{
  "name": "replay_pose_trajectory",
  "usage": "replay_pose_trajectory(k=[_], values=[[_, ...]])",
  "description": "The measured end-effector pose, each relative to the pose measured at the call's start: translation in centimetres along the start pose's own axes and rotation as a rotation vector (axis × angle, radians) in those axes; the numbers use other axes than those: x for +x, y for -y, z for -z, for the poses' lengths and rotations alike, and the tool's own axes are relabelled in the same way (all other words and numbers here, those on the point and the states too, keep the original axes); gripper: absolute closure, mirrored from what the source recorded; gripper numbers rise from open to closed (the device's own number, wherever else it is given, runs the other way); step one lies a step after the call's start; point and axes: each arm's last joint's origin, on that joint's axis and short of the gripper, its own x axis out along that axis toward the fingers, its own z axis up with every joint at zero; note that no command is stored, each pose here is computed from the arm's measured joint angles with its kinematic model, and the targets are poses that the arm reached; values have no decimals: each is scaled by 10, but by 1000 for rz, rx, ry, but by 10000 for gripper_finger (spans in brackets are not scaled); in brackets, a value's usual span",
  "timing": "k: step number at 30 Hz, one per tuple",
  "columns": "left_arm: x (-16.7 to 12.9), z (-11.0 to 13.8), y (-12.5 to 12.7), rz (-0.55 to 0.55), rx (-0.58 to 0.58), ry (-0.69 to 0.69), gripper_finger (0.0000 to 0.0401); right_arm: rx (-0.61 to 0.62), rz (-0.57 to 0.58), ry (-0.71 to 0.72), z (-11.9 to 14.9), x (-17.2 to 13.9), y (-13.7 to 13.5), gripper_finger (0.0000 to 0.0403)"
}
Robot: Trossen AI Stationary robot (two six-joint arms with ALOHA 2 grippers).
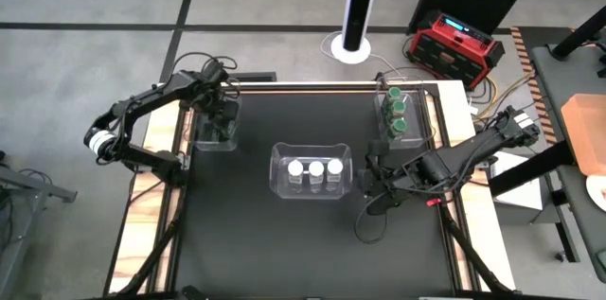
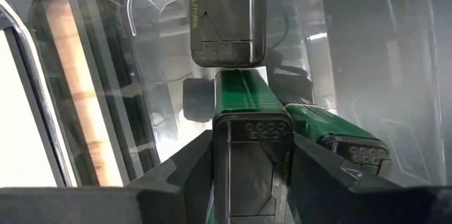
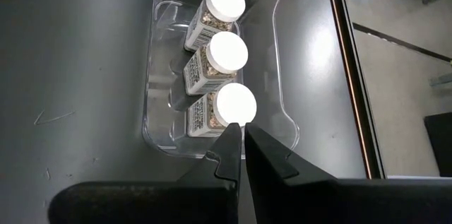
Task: Sort spices by type
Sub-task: Put the black seasoning can into the top left transparent bin
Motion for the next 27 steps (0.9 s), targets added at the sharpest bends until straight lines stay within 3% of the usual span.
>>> replay_pose_trajectory(k=[27], values=[[0,0,0,-1,-11,5,252,0,0,0,0,0,0,390]])
